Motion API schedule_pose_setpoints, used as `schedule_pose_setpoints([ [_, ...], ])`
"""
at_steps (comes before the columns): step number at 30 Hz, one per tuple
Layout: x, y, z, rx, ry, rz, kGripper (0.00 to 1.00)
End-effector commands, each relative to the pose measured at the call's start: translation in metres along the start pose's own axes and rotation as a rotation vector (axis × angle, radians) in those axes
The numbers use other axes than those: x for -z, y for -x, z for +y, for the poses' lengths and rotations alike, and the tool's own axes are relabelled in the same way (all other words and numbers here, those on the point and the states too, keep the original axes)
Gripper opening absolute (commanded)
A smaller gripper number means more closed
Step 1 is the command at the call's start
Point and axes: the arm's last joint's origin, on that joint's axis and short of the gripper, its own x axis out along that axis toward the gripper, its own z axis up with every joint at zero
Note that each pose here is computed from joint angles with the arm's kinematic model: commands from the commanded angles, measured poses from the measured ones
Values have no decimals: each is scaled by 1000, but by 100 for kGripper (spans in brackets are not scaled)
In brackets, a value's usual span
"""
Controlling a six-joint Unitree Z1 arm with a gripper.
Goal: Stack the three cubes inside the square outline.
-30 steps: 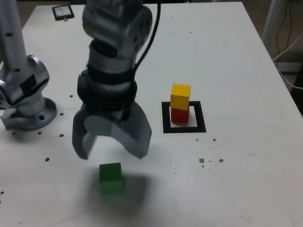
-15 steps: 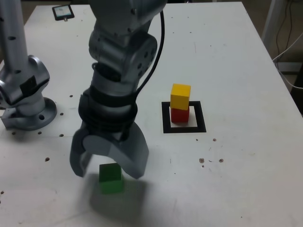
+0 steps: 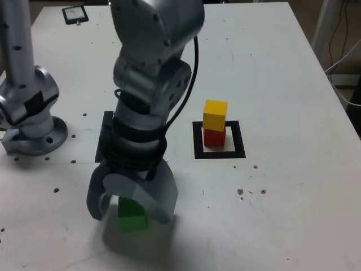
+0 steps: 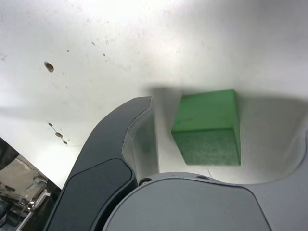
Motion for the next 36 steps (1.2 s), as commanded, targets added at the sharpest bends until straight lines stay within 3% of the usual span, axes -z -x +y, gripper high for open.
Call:
schedule_pose_setpoints([
  [1,-5,0,-1,6,-2,-2,92],
  [9,-12,-3,-3,3,-7,-16,79],
  [17,-13,0,-1,-38,28,-35,50],
  [25,-16,3,0,-40,35,-49,20],
  [36,-18,7,-1,-39,18,-42,7],
])
